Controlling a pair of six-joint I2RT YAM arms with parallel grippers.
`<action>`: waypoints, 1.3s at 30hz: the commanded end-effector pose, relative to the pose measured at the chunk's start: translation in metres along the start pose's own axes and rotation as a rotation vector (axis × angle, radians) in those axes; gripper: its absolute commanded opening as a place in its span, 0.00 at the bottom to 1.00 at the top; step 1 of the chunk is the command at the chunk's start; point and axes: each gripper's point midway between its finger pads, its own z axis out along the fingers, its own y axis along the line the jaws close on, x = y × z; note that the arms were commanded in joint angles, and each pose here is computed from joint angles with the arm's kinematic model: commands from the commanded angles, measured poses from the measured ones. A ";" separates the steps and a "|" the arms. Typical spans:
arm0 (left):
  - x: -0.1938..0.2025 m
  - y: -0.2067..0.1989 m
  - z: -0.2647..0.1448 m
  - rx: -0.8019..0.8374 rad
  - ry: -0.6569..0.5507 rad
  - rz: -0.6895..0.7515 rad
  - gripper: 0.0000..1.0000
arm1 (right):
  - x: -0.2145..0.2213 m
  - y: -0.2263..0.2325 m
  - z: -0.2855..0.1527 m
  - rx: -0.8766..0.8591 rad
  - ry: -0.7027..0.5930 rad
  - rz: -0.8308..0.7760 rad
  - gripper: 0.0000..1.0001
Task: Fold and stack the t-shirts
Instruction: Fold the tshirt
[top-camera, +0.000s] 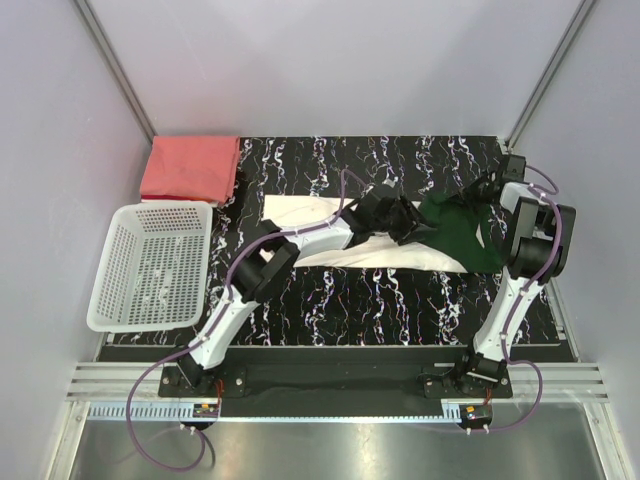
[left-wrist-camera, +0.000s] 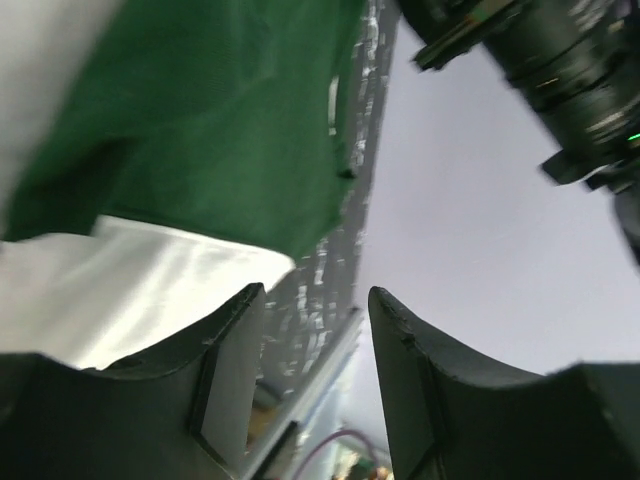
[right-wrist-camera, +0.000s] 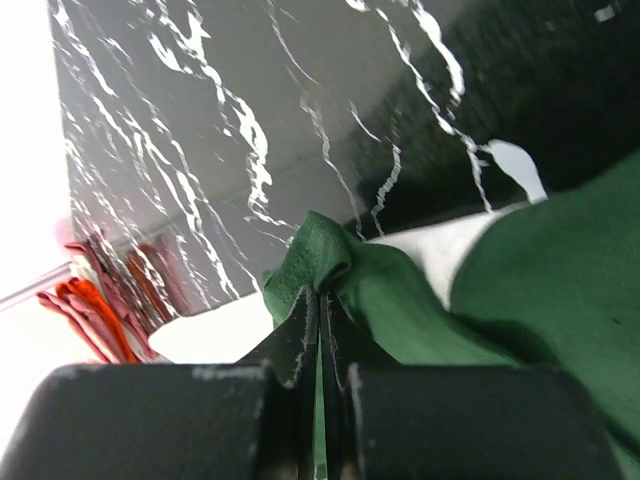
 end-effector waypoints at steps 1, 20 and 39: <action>-0.021 -0.048 -0.002 0.092 -0.096 -0.064 0.50 | -0.011 0.029 -0.024 -0.066 -0.078 -0.102 0.01; -0.073 -0.009 0.007 -0.122 -0.290 -0.129 0.43 | -0.011 0.050 -0.071 -0.125 -0.189 -0.280 0.01; -0.092 -0.039 -0.066 -0.174 -0.250 0.572 0.50 | -0.037 0.044 -0.066 -0.079 -0.130 -0.164 0.40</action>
